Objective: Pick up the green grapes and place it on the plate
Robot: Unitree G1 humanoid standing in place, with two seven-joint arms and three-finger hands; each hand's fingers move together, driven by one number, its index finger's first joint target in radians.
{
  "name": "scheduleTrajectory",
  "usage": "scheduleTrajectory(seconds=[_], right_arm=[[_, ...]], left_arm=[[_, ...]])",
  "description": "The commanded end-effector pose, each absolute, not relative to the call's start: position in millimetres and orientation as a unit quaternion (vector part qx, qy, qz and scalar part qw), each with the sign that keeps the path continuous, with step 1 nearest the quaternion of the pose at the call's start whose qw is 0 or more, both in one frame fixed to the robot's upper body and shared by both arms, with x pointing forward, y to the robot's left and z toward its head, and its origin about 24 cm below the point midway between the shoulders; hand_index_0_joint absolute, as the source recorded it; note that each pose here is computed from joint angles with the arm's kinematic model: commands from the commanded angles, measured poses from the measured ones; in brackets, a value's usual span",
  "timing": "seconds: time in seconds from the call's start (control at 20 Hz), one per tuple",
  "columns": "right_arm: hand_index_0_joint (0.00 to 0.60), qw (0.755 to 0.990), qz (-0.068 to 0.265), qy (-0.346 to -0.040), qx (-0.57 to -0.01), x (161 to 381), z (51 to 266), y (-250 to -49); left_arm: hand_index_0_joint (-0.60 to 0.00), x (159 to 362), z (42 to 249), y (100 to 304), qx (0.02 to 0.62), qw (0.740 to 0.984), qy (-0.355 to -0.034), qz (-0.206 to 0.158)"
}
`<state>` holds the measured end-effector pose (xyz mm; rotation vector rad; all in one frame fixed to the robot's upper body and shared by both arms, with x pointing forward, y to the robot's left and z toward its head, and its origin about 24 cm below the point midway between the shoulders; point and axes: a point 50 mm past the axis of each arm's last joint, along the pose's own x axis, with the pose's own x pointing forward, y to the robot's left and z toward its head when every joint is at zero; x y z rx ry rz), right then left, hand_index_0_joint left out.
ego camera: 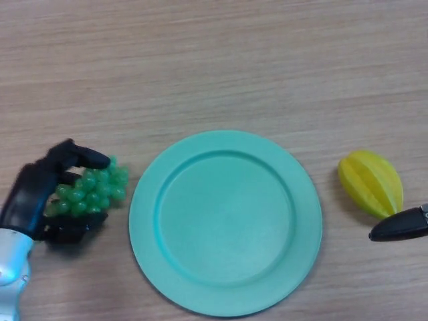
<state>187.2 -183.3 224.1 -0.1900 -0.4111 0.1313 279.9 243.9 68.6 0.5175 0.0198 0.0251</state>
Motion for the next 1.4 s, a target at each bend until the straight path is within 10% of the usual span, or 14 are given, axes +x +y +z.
scheduleTrajectory(seconds=[0.05,0.45,0.75,1.05,1.4], right_arm=[[0.000,0.940,0.059,-0.322,-0.100,169.9,254.7,-184.5],[0.000,0.938,0.060,-0.324,-0.105,171.5,256.0,-182.0],[0.000,0.938,0.060,-0.324,-0.107,171.1,255.2,-182.2],[0.000,0.938,0.061,-0.324,-0.112,172.1,254.8,-179.9],[0.000,0.936,0.066,-0.326,-0.115,174.7,258.1,-175.3]], left_arm=[[-0.600,270.8,133.0,267.1,0.276,0.952,-0.112,0.076],[-0.600,231.2,181.5,186.3,0.233,0.954,-0.154,-0.107],[-0.600,210.3,206.1,147.9,0.217,0.932,-0.253,-0.140],[0.000,209.8,209.8,155.3,0.164,0.944,-0.258,-0.126],[0.000,194.5,230.4,164.2,0.155,0.940,-0.283,-0.112]])
